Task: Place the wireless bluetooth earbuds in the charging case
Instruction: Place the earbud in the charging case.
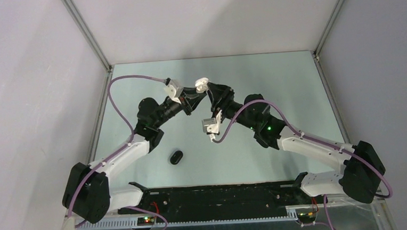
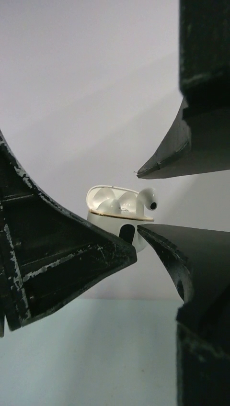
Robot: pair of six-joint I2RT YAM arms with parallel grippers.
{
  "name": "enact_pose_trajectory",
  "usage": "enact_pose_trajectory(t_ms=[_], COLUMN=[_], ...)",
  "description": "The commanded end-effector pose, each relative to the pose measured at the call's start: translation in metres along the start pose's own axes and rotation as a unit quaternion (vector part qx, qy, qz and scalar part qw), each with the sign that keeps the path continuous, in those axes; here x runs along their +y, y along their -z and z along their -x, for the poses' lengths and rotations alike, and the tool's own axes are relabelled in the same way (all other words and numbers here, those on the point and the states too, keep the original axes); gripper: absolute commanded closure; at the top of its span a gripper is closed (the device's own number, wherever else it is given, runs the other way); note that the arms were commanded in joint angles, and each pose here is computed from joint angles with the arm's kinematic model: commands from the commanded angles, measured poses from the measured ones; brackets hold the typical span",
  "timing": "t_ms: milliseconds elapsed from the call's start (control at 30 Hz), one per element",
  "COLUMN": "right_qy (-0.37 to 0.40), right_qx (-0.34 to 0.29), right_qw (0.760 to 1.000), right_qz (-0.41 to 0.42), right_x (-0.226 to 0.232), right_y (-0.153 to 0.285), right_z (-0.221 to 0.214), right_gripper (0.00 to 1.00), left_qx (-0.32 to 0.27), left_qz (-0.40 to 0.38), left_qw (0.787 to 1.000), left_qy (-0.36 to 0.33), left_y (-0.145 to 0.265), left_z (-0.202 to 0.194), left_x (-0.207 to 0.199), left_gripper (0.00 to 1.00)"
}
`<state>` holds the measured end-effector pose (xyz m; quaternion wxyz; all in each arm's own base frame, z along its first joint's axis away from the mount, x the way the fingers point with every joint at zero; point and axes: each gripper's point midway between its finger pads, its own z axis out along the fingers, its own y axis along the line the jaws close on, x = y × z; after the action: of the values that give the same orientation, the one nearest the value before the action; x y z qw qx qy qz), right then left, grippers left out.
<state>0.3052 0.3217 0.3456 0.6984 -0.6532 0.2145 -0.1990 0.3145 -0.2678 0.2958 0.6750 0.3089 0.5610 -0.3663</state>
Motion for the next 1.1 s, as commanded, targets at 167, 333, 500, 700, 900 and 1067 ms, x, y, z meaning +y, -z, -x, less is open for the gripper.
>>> enact_pose_trajectory(t_ms=[167, 333, 500, 700, 900, 1067], right_qy=[-0.030, -0.114, -0.206, -0.472, -0.627, -0.626], right_qx=[-0.022, -0.044, -0.038, 0.060, 0.064, 0.052], right_qw=[0.999, 0.992, 0.978, 0.864, 0.692, 0.685], right_qz=[0.021, 0.016, 0.012, 0.163, 0.351, 0.370], right_x=[-0.021, -0.045, -0.069, -0.047, -0.002, 0.010], right_y=[0.014, 0.035, 0.053, 0.060, 0.069, 0.057], right_z=[0.010, 0.021, 0.025, 0.001, 0.008, 0.005], right_gripper=[0.42, 0.18, 0.08, 0.09, 0.22, 0.22], left_qx=[-0.028, -0.024, -0.014, 0.001, 0.017, 0.023], left_qz=[-0.025, -0.033, -0.049, -0.082, -0.137, -0.160], left_qw=[0.997, 0.996, 0.997, 0.996, 0.989, 0.986], left_qy=[-0.065, -0.074, -0.056, -0.045, -0.047, -0.047], left_y=[-0.003, 0.000, 0.004, 0.015, 0.027, 0.032], left_z=[0.013, 0.009, 0.005, 0.003, 0.000, 0.001], left_x=[-0.009, -0.011, -0.011, -0.005, -0.010, -0.013], left_gripper=[1.00, 1.00, 1.00, 1.00, 1.00, 1.00])
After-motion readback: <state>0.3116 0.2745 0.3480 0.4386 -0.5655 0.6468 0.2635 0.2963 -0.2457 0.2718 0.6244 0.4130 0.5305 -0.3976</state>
